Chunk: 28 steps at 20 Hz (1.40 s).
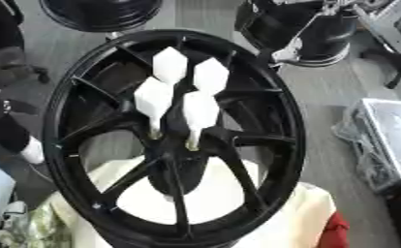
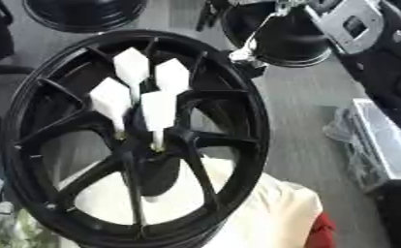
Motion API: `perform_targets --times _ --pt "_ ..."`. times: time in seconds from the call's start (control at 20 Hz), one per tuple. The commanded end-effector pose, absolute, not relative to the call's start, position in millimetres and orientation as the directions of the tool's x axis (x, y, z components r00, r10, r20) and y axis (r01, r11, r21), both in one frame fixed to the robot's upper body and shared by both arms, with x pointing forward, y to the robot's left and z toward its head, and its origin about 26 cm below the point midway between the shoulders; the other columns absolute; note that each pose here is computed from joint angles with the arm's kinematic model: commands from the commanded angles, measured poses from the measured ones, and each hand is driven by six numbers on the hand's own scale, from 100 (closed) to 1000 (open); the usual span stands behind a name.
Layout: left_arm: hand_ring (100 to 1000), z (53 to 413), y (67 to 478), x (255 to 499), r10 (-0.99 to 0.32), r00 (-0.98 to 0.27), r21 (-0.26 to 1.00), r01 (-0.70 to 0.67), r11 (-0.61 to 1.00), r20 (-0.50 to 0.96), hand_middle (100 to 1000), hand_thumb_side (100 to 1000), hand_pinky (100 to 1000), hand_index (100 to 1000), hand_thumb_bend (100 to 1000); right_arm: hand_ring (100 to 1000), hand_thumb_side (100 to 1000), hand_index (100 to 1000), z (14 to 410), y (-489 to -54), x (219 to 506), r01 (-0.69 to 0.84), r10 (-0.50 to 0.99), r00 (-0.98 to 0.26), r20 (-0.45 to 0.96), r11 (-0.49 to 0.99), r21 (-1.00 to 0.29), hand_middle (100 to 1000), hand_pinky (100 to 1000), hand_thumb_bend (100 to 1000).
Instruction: Pull the pin out of the wheel hub.
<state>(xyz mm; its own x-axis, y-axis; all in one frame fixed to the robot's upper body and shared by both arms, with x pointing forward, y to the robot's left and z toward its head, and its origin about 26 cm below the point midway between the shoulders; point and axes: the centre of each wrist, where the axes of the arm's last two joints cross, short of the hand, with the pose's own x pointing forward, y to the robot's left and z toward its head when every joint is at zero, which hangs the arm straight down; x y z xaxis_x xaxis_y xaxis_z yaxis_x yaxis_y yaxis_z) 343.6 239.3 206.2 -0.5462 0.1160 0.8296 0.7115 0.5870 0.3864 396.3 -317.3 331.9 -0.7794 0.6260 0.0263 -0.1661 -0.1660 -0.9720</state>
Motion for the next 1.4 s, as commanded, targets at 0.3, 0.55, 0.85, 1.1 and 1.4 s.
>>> perform_targets --times 0.3,0.55,0.85,1.1,1.4 --pt "1000 216.0 241.7 342.0 0.086 -0.572 0.428 0.697 0.575 0.816 1000 788 760 812 100 853 498 879 349.6 -307.6 392.0 -0.111 0.553 -0.832 -0.047 -0.248 -0.962 836 890 423" --pt "1000 216.3 241.0 341.9 0.078 -0.575 0.438 0.697 0.567 0.814 1000 790 760 812 100 843 515 886 353.2 -300.2 392.5 -0.103 0.514 -0.855 -0.07 -0.3 -0.949 823 891 460" --pt "1000 217.1 240.9 341.8 0.07 -0.581 0.45 0.696 0.559 0.811 1000 790 760 812 100 832 495 883 347.8 -297.7 389.5 -0.096 0.491 -0.867 -0.087 -0.335 -0.937 774 889 459" --pt "1000 216.9 241.1 341.9 0.066 -0.581 0.453 0.696 0.557 0.811 1000 791 760 812 100 824 461 865 339.2 -294.8 383.2 -0.109 0.472 -0.879 -0.073 -0.346 -0.932 742 882 437" --pt "1000 215.4 242.0 342.2 0.06 -0.579 0.454 0.695 0.558 0.813 1000 795 760 812 100 814 439 851 330.6 -289.4 384.5 -0.133 0.465 -0.884 -0.047 -0.347 -0.928 728 874 407"
